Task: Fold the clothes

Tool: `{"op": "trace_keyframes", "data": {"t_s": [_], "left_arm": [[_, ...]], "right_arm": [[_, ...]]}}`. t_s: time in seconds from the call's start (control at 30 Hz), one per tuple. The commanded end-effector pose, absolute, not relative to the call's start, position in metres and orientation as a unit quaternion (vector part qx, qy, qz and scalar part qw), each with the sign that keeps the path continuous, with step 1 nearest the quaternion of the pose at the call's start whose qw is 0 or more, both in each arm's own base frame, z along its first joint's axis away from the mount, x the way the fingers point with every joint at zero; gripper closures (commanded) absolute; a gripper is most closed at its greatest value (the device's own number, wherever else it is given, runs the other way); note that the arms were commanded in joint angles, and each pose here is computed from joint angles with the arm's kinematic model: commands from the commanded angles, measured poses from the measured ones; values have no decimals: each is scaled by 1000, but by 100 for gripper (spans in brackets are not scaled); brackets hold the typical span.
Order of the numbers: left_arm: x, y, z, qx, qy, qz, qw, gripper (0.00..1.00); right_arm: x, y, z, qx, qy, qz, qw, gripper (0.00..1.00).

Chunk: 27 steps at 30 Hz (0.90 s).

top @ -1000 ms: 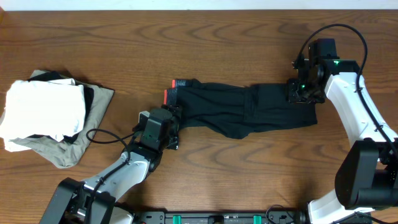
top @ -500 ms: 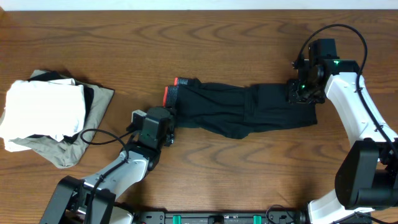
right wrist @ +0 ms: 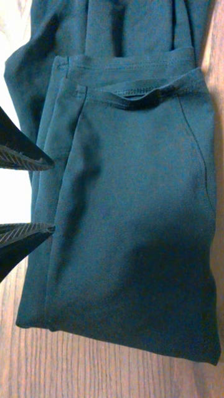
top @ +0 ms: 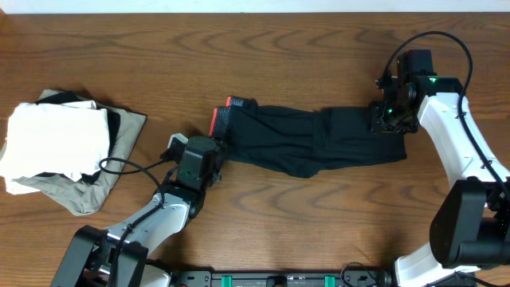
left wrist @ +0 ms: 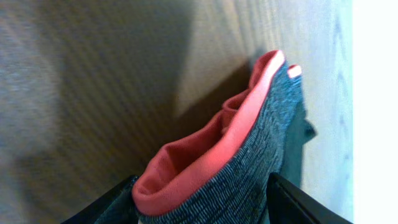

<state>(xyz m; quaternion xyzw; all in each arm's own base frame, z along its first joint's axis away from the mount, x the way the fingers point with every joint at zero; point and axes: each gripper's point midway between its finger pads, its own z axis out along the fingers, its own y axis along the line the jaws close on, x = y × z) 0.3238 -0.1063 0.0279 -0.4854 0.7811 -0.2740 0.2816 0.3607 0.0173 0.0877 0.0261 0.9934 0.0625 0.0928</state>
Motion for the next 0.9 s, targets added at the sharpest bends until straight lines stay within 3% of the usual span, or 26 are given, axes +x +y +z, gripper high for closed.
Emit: {"op": "trace_keyframes", "data": {"t_s": [0.0, 0.57, 0.63, 0.67, 0.73, 0.87], "left_arm": [[318, -100, 19, -476, 795, -249, 280, 36], [312, -114, 10, -481, 798, -272, 239, 36], [316, -112, 10, -480, 797, -272, 246, 49], [318, -110, 11, -475, 798, -267, 256, 68], [322, -105, 14, -463, 802, -256, 278, 94], [332, -103, 24, -423, 811, -254, 314, 94]], "right_arm": [[360, 15, 85, 20, 994, 59, 90, 73], [359, 15, 85, 20, 994, 59, 88, 74], [359, 15, 85, 20, 994, 59, 87, 74], [359, 15, 85, 20, 994, 59, 87, 74], [358, 15, 85, 20, 994, 59, 85, 74], [356, 15, 85, 20, 995, 59, 83, 74]]}}
